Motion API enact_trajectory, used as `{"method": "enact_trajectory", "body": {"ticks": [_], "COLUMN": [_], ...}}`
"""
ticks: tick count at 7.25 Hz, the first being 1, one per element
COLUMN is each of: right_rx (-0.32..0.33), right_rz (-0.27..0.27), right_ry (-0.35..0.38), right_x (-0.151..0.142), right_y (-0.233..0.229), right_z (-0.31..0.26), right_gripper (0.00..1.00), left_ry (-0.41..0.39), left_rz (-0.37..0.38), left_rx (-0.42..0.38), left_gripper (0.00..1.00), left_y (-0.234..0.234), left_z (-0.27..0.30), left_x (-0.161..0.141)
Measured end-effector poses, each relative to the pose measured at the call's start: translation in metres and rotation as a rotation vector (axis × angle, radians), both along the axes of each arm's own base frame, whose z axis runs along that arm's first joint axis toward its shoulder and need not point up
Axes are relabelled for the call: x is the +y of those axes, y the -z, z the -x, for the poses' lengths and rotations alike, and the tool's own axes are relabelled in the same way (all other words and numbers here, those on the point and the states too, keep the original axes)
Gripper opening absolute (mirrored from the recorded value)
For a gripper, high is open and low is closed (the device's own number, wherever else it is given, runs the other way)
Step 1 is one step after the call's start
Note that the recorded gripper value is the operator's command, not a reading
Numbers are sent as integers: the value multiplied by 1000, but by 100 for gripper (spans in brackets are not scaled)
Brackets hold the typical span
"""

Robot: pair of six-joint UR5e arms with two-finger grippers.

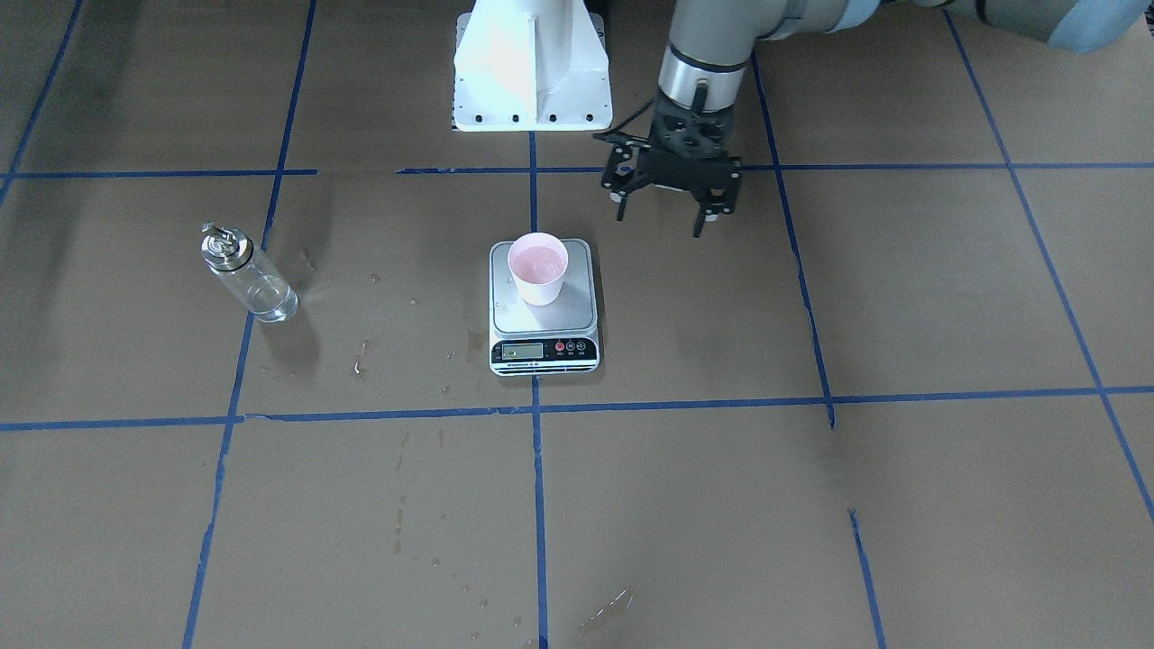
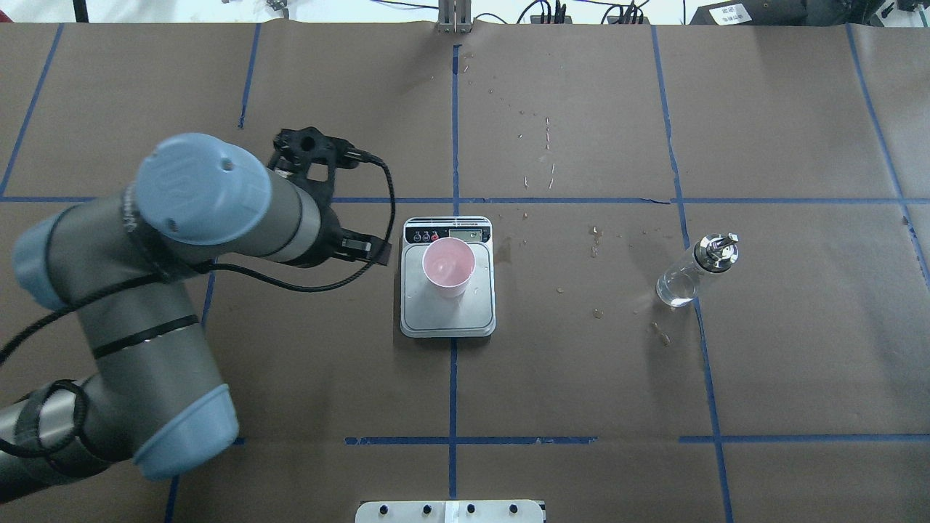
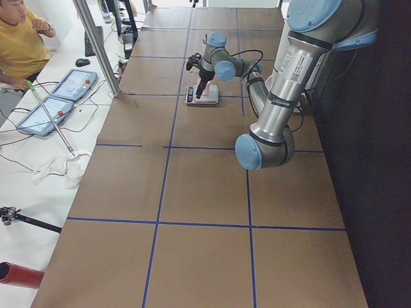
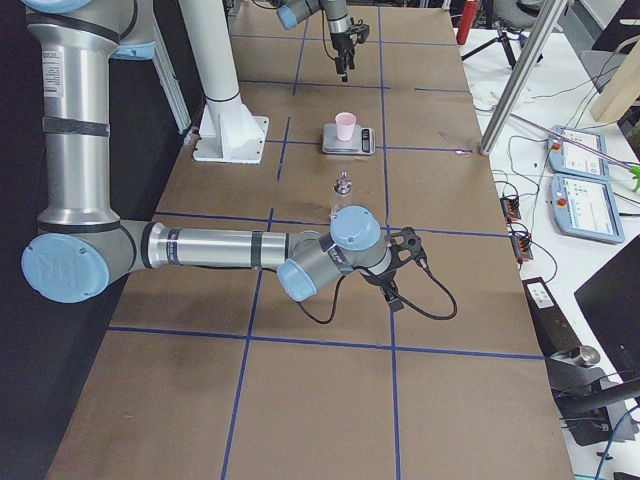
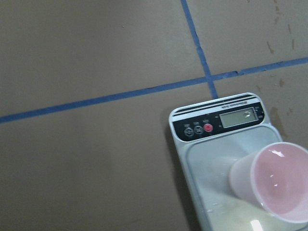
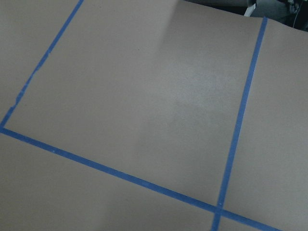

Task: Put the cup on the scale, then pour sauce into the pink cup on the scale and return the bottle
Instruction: 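Open the left gripper and withdraw it from the cup, then reach the right gripper to the glass sauce bottle and grasp it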

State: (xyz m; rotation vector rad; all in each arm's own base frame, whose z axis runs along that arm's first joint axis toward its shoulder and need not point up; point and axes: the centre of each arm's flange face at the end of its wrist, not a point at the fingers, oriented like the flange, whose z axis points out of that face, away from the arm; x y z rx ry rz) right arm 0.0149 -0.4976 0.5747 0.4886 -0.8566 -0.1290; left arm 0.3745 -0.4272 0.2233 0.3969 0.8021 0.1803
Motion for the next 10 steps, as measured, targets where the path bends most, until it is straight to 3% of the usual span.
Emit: {"method": "enact_trajectory", "body": {"ticks": [3,4,5,7,8,10], "right_rx": [-174,-217,-235,-151,-102,-44], "right_rz": [99,138,179,240,258,218], "right_ry": [-33,-28,-23,-54,-76,-116], "right_x": [15,26,37,66,95,149], "right_y": [104,140,180,279,318,337], "right_z": [65,95,124,189,222,278], "right_gripper": [100,100,100,100,100,100], "left_ry": [-6,-32,-50,-36,-42,-72], "left_rz": [-3,-24,10,110,110,111], "left_rx": [-93,-139,-144,-78,-80,-93], "left_gripper": [100,100,100,100,100,100], "left_y": [-89,-124,-163,-244,-286,-347], "left_z": [170,224,271,374,422,472], "left_x": [-71,-84,-94,-107,-101,-76]}}
